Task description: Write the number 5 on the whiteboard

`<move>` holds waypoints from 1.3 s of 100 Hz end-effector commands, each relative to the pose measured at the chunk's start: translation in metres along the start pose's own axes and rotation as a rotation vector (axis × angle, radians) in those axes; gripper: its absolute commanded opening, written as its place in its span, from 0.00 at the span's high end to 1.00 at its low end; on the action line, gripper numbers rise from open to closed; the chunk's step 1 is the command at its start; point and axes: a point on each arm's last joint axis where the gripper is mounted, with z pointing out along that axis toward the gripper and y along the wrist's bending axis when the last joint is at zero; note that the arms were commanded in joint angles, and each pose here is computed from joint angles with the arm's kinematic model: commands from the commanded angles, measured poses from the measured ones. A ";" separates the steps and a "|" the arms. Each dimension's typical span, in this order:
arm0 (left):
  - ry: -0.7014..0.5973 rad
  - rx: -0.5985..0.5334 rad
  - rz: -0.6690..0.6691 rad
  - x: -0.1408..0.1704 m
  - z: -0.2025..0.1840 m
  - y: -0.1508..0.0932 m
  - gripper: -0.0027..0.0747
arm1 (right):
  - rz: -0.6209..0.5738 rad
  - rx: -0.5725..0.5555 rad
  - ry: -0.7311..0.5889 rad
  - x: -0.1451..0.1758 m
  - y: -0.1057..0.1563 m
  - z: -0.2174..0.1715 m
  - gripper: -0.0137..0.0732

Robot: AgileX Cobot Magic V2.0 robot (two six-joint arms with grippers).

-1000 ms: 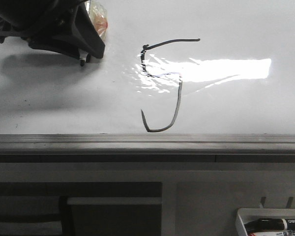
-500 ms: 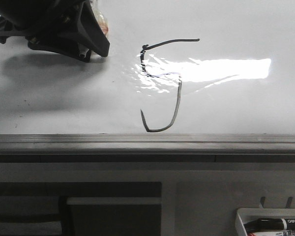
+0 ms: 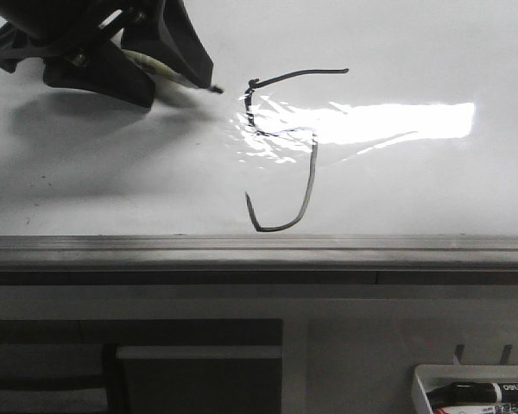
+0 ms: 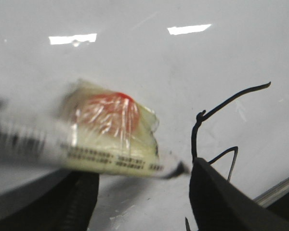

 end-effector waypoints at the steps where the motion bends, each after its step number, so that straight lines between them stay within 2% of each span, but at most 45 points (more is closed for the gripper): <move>1: -0.100 -0.008 0.013 -0.014 -0.002 0.002 0.41 | -0.013 -0.010 -0.085 -0.013 -0.001 -0.004 0.91; 21: -0.100 -0.008 0.013 -0.014 -0.002 0.002 0.40 | -0.009 -0.012 -0.083 -0.013 -0.001 -0.004 0.91; 44: -0.100 -0.008 0.013 -0.014 -0.002 0.002 0.31 | -0.004 -0.014 -0.082 -0.013 -0.001 -0.004 0.91; 130: -0.064 -0.011 0.013 -0.010 -0.002 0.002 0.31 | 0.006 -0.019 -0.080 -0.012 -0.001 -0.004 0.91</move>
